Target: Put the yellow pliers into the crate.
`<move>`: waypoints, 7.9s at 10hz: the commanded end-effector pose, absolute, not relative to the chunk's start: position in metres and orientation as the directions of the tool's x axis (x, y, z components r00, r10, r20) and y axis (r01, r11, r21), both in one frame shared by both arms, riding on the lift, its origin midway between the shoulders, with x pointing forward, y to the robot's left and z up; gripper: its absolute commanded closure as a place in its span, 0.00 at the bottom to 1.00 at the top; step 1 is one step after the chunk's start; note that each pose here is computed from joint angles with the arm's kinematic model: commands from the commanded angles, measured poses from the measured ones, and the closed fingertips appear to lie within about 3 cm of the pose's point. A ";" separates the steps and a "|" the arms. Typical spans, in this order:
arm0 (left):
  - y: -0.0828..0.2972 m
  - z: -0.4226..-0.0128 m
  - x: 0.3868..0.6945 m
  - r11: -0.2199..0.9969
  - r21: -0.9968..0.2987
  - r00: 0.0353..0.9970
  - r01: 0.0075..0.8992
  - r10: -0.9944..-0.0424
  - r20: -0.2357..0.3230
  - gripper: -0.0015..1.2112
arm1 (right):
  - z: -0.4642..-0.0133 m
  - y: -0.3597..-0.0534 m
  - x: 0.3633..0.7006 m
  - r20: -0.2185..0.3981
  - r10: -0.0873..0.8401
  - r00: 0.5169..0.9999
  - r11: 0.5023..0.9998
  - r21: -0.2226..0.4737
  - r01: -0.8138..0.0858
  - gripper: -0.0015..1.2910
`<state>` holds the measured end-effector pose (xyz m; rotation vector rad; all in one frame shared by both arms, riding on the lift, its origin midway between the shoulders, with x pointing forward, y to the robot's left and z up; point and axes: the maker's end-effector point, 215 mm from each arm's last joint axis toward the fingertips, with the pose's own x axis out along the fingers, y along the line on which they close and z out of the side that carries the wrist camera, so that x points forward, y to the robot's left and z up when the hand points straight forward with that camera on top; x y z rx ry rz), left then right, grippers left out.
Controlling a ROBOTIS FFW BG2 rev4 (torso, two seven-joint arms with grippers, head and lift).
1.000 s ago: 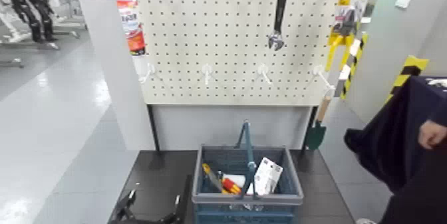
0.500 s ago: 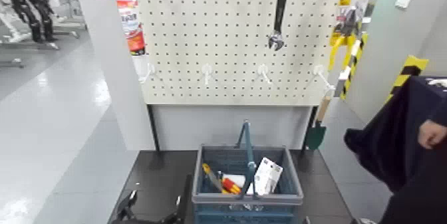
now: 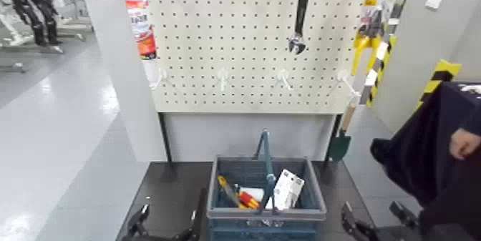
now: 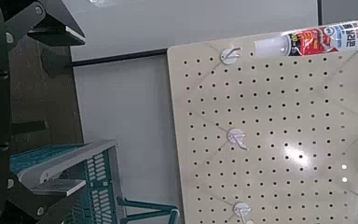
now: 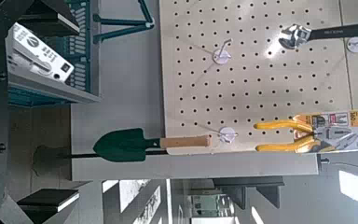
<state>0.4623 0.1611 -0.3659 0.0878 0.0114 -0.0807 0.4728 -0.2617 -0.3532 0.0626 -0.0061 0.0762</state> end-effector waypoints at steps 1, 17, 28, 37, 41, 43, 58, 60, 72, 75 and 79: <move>0.159 -0.365 0.464 0.992 0.088 0.996 0.085 -0.085 -0.014 0.18 | -0.333 -0.283 0.495 0.030 0.075 0.997 0.995 0.068 -0.077 0.06; 0.149 -0.361 0.472 0.990 0.086 0.994 0.113 -0.112 -0.015 0.18 | -0.133 -0.338 0.637 0.249 0.274 0.929 0.962 -0.070 -0.265 0.06; 0.134 -0.352 0.480 0.985 0.089 0.989 0.147 -0.147 -0.003 0.18 | -0.056 -0.310 0.707 0.336 0.536 0.774 0.815 0.035 -0.579 0.07; 0.129 -0.348 0.485 0.983 0.090 0.987 0.157 -0.159 0.008 0.18 | -0.041 -0.279 0.721 0.319 0.655 0.685 0.710 0.051 -0.702 0.29; 0.129 -0.348 0.485 0.983 0.093 0.987 0.160 -0.161 0.007 0.18 | -0.036 -0.268 0.723 0.295 0.675 0.676 0.702 0.026 -0.712 0.85; 0.129 -0.348 0.485 0.983 0.093 0.987 0.160 -0.161 0.009 0.18 | -0.030 -0.267 0.724 0.297 0.677 0.674 0.702 0.015 -0.712 0.85; 0.127 -0.349 0.484 0.981 0.098 0.985 0.169 -0.170 0.005 0.18 | 0.007 -0.204 0.661 0.397 0.730 0.557 0.631 -0.075 -0.773 0.85; 0.129 -0.350 0.484 0.981 0.099 0.986 0.166 -0.167 0.002 0.18 | -0.016 -0.177 0.655 0.403 0.738 0.542 0.604 -0.036 -0.796 0.85; 0.127 -0.350 0.484 0.980 0.098 0.985 0.171 -0.172 0.001 0.18 | -0.205 -0.116 0.630 0.271 0.768 0.581 0.524 0.257 -0.812 0.85; 0.126 -0.351 0.483 0.980 0.099 0.985 0.174 -0.175 0.000 0.18 | -0.252 -0.117 0.629 0.185 0.778 0.600 0.546 0.272 -0.793 0.85; 0.124 -0.351 0.483 0.979 0.098 0.984 0.177 -0.178 0.000 0.18 | -0.308 -0.110 0.623 0.094 0.795 0.599 0.555 0.286 -0.781 0.85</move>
